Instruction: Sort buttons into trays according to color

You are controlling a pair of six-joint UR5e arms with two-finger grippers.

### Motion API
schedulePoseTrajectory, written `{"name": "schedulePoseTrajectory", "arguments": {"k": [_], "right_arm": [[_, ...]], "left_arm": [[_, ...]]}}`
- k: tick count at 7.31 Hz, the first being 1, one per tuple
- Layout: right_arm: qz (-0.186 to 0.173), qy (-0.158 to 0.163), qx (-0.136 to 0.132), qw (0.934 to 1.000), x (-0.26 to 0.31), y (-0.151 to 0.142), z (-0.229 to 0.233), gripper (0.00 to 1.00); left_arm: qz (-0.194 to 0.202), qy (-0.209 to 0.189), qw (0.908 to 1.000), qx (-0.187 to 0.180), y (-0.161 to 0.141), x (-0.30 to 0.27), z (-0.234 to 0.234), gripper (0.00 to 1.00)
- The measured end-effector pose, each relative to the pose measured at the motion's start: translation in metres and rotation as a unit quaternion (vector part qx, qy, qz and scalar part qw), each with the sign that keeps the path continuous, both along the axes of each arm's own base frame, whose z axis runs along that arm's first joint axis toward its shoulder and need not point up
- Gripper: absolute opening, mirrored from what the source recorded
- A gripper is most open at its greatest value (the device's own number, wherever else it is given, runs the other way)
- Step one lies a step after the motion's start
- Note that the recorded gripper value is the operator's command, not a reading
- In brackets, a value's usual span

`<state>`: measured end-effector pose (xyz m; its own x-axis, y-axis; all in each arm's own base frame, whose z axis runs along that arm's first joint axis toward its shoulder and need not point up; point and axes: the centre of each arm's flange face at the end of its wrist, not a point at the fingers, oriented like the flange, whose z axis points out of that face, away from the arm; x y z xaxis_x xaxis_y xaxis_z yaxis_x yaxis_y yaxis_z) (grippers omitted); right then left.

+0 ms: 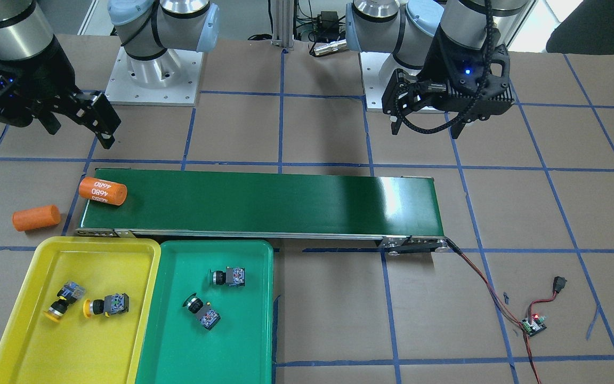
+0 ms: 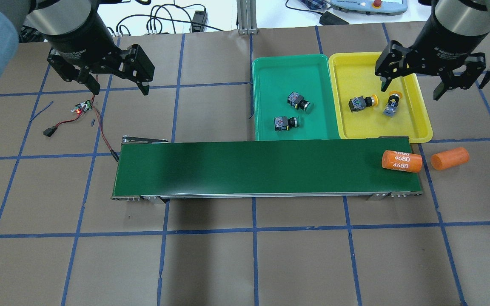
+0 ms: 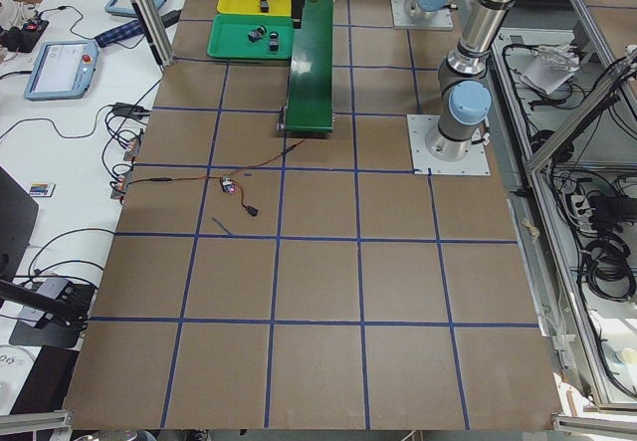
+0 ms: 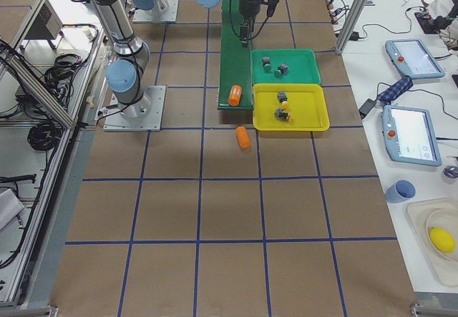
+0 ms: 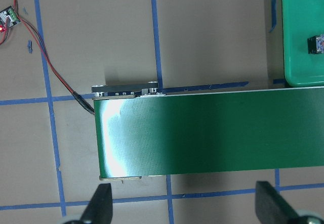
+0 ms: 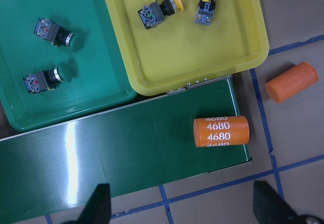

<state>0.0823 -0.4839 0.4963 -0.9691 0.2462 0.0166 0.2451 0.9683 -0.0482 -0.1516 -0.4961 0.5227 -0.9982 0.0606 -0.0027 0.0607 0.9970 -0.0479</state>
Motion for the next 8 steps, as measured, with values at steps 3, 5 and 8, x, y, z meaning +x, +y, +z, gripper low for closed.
{"name": "schedulePoseTrajectory", "arguments": {"k": [3,5,8], "right_arm": [[0.056,0.0,0.013,0.9984,0.038,0.024,0.002,1.0],[0.075,0.001,0.041,0.9964,0.051,0.031,-0.008,1.0],[0.069,0.003,0.054,0.9962,0.044,0.031,-0.01,1.0]], "left_arm": [[0.0,0.0,1.0,-0.001,0.001,0.0,0.001,1.0],[0.0,0.0,1.0,-0.001,0.001,0.0,0.001,1.0],[0.0,-0.001,1.0,-0.001,0.002,0.0,0.002,1.0]]}}
